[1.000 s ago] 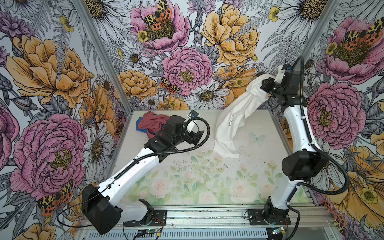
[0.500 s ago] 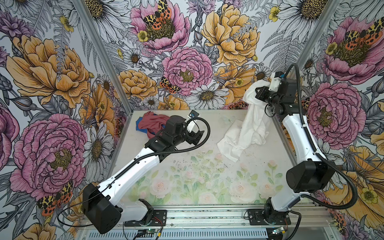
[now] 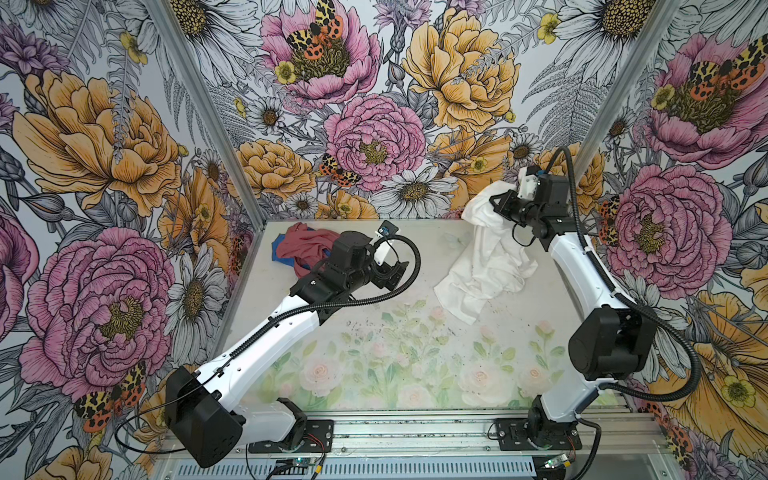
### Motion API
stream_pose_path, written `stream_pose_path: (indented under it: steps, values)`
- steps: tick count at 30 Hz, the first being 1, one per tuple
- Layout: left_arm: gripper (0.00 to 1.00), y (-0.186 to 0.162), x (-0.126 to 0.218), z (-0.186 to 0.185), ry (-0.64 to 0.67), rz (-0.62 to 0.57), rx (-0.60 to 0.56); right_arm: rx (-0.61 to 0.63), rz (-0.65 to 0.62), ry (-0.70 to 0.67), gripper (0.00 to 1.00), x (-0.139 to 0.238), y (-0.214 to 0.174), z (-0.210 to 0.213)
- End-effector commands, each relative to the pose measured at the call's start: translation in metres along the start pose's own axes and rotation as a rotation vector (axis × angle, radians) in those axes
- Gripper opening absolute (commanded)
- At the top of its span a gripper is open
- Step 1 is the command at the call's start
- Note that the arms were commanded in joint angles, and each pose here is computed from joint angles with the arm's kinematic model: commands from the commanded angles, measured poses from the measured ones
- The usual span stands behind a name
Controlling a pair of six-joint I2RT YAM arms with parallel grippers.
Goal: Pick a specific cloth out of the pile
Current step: 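Lower the white shirt with the right gripper onto the table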
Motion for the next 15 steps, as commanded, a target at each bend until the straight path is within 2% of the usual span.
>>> stream_pose_path:
  steps: [1, 4, 9, 15]
  values:
    - [0.99, 0.004, -0.001, -0.001, 0.003, -0.01, -0.004, -0.017, -0.047, -0.156, 0.0, 0.022, -0.002, -0.054]
    - [0.99, 0.004, -0.001, -0.003, -0.001, -0.011, -0.006, 0.001, -0.01, -0.271, 0.0, 0.027, -0.022, -0.093]
    - [0.99, 0.003, -0.001, -0.007, -0.021, -0.008, -0.011, 0.05, 0.119, -0.383, 0.0, 0.007, -0.055, -0.126]
    - [0.99, 0.002, 0.001, -0.03, -0.205, -0.023, -0.041, 0.163, 0.269, -0.522, 0.0, -0.031, -0.093, -0.142]
Point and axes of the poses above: each gripper's point midway between its finger pads, its own x axis back along the fingers, its own z axis along the line the jaws close on, y = z × x, the point moved 6 cm from there along x, back along the fingers, and after that the axes turned 3 degrees about x, right-handed, at the moved point
